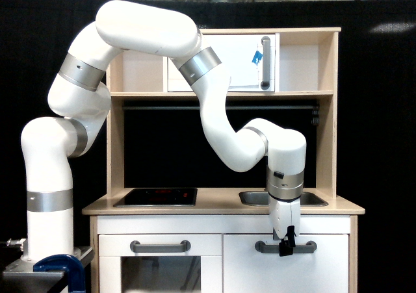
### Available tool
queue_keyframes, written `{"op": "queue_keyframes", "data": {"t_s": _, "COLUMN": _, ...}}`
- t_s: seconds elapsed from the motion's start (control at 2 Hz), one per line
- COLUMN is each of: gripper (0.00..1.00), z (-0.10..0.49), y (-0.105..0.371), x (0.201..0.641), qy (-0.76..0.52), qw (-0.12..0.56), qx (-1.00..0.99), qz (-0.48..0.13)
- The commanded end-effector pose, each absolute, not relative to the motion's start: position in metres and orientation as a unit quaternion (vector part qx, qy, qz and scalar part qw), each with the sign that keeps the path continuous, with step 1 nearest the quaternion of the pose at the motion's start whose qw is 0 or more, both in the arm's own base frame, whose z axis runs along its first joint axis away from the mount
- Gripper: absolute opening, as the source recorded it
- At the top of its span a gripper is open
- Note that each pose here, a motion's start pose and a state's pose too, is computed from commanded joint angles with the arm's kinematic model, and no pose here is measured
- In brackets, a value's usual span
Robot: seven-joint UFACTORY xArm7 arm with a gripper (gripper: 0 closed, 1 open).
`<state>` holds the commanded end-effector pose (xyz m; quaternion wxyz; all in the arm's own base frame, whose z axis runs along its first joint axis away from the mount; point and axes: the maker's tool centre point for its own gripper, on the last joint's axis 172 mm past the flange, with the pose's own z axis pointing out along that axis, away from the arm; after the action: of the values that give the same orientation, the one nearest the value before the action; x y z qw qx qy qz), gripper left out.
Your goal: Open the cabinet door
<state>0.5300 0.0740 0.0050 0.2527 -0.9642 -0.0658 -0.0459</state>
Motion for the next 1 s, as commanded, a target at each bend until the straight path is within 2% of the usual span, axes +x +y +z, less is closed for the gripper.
{"op": "queue_keyframes", "data": {"t_s": 1.0, "gripper": 1.0, "z": -0.008, "y": 0.096, "x": 0.526, "qy": -0.066, "qw": 0.253, "qx": -0.964, "qz": -0.046}}
